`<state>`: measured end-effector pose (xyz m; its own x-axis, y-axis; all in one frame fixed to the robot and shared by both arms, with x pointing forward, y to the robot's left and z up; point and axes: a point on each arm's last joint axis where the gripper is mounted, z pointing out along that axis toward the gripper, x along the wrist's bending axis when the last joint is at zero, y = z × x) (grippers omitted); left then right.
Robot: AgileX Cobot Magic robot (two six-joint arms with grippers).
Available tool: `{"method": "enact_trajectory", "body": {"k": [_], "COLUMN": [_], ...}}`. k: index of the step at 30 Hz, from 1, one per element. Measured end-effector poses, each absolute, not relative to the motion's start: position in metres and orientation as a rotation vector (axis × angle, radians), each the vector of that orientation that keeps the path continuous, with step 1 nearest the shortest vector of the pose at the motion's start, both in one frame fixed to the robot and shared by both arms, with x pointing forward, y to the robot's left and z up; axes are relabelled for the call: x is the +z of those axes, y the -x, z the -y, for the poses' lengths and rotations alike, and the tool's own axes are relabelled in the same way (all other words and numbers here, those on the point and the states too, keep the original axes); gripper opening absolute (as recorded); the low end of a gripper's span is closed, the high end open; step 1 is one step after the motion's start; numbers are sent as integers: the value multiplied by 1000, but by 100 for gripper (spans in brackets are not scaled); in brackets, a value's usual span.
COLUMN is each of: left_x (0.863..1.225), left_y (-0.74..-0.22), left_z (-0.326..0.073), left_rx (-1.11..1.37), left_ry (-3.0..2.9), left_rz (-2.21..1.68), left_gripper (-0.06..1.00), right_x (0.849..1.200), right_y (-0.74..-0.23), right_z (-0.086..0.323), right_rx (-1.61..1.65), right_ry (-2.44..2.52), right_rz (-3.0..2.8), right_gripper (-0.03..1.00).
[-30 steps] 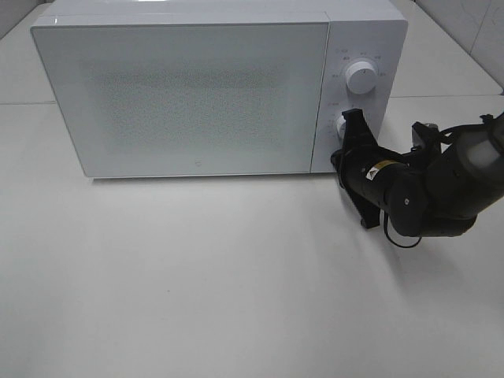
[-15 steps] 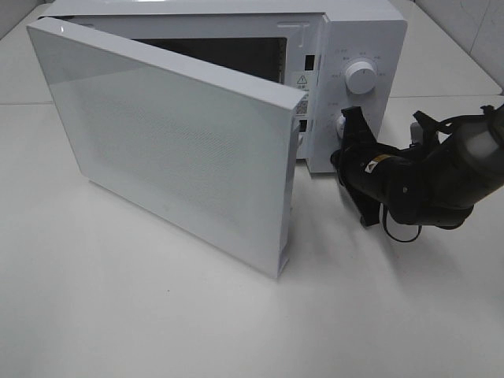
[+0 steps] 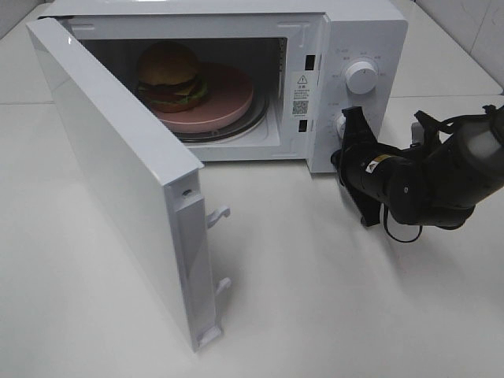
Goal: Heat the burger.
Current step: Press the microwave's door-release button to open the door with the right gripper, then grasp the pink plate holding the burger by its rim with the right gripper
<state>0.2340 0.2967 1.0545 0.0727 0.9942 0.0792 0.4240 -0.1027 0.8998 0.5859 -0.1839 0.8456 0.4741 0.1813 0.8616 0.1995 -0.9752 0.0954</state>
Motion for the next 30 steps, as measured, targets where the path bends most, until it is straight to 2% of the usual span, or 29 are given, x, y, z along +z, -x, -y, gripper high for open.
{"method": "enact_trajectory", "body": {"k": [30], "left_x": [1055], "left_y": [-234], "left_z": [-297], "left_rx": [996], "left_ry": [-1627], "left_rz": [-1438], "left_gripper": [99], "right_x": [846], "right_y": [-559], "right_z": [173], "right_rx": [-1603], "right_ry": [2624], "right_rz": [388], "right_gripper": [3]}}
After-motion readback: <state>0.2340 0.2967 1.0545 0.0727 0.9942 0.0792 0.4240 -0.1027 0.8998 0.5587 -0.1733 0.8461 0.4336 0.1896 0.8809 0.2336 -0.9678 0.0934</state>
